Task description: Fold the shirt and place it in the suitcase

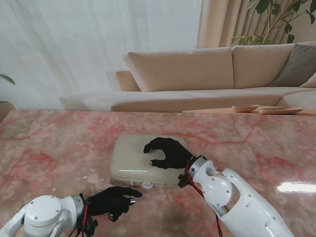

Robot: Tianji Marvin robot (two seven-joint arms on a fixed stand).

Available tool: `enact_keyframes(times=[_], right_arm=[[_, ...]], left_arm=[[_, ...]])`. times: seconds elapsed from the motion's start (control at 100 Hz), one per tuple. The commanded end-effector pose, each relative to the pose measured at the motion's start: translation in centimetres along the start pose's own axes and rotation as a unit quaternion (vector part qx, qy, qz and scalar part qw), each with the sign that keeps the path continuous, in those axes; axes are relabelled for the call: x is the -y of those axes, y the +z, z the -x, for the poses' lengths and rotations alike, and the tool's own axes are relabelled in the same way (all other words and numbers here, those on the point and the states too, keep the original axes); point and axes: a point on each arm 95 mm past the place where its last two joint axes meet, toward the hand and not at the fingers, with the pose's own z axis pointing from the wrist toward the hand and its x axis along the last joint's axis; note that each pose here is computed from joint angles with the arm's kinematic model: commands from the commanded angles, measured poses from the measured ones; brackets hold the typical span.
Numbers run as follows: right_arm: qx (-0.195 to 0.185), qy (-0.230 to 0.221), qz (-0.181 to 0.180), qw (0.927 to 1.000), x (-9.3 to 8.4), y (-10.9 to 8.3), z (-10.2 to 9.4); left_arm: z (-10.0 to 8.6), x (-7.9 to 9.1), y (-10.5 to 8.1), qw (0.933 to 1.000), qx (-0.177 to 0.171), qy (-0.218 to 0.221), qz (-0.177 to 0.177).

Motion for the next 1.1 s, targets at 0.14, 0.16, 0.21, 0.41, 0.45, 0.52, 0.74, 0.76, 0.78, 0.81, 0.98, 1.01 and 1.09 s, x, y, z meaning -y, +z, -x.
enact_keyframes(times=[0.14, 0.16, 0.21, 0.41, 0.45, 0.52, 0.74, 0.76, 0.78, 0.81, 0.98, 1.01, 1.09], right_arm=[[0.040, 0.013, -0.052, 0.9978, 3.4, -1.4, 2.2], [0.040, 0.013, -0.052, 0.9978, 3.4, -1.4, 2.2], [0.040, 0.013, -0.052, 0.9977, 3.4, -1.4, 2.3], [0.043, 0.014, -0.054, 0.9975, 3.4, -1.4, 2.4], [0.043, 0.015, -0.055, 0.9975, 3.4, -1.4, 2.4], [0.043, 0.015, -0.056, 0.9974, 3.5, -1.4, 2.4], [0.043, 0.016, -0.058, 0.9973, 3.6, -1.4, 2.5], [0.043, 0.017, -0.059, 0.9972, 3.6, -1.4, 2.5], [0.043, 0.017, -0.059, 0.9972, 3.6, -1.4, 2.5], [0.043, 0.017, -0.060, 0.9972, 3.6, -1.4, 2.5], [0.043, 0.017, -0.063, 0.9969, 3.6, -1.4, 2.6], [0.043, 0.017, -0.064, 0.9969, 3.7, -1.4, 2.6], [0.043, 0.017, -0.064, 0.9969, 3.7, -1.4, 2.6]], left_arm=[[1.0, -0.2, 1.0, 0.9996, 0.018, -0.023, -0.003], [1.1, -0.2, 1.1, 0.9995, 0.018, -0.025, -0.004], [1.2, -0.2, 1.3, 0.9994, 0.017, -0.030, -0.002], [1.5, -0.2, 2.1, 0.9984, 0.013, -0.054, -0.006], [1.5, -0.2, 2.3, 0.9979, 0.011, -0.064, -0.008], [1.6, -0.1, 2.5, 0.9967, 0.008, -0.080, -0.010], [1.7, 0.1, 3.2, 0.9943, 0.001, -0.106, -0.013], [1.7, 0.1, 3.2, 0.9941, 0.001, -0.108, -0.013], [1.8, 0.1, 3.3, 0.9939, 0.001, -0.109, -0.013], [1.8, 0.1, 3.4, 0.9937, 0.001, -0.111, -0.012], [1.9, 0.1, 3.7, 0.9927, -0.002, -0.120, -0.008], [1.9, 0.1, 3.7, 0.9926, -0.003, -0.121, -0.008], [1.9, 0.1, 3.7, 0.9927, -0.005, -0.120, -0.010]])
